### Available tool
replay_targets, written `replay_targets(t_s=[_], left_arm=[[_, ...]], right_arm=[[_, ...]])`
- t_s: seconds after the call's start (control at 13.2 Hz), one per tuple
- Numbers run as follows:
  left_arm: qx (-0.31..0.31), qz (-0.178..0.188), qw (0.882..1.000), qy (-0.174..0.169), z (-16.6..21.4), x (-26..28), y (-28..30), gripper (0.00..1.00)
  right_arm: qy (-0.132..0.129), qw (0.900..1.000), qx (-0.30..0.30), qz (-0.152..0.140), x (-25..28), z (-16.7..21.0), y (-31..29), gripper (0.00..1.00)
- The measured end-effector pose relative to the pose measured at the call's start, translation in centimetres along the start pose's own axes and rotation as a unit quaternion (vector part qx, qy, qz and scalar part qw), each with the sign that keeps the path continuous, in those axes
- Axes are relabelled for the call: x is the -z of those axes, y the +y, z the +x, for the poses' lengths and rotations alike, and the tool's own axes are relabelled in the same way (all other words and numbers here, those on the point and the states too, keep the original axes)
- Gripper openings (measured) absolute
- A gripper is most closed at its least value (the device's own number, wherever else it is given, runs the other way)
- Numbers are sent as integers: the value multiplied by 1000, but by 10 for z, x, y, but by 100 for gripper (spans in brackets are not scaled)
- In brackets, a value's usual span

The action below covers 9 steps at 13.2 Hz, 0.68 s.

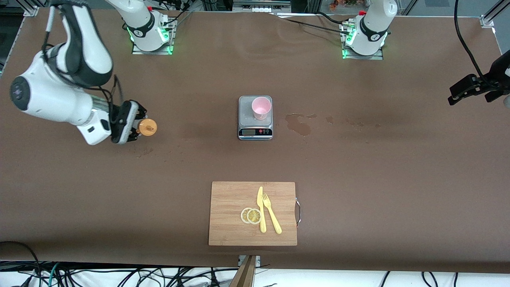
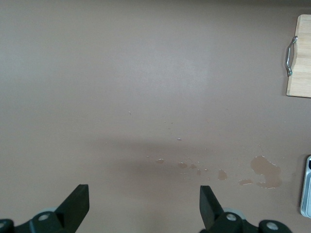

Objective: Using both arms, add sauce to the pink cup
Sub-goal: 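Grasp the sauce bottle with the right gripper and lift it toward the scale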

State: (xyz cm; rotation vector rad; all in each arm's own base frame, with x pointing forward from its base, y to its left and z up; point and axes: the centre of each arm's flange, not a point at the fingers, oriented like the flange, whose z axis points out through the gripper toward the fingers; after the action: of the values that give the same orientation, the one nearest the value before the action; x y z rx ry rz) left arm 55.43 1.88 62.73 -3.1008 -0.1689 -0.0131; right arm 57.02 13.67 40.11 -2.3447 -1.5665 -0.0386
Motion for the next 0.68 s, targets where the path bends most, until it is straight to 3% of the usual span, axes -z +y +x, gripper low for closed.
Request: replay_targets(t_s=[0.23, 0.68], left_arm=[[0, 0, 1000, 0, 0, 0, 0, 100], [-1, 0, 1000, -1, 0, 0, 1, 100]], right_arm=[[-68, 997, -19, -31, -20, 55, -47, 35], [-161, 984, -21, -77, -76, 115, -126, 35]])
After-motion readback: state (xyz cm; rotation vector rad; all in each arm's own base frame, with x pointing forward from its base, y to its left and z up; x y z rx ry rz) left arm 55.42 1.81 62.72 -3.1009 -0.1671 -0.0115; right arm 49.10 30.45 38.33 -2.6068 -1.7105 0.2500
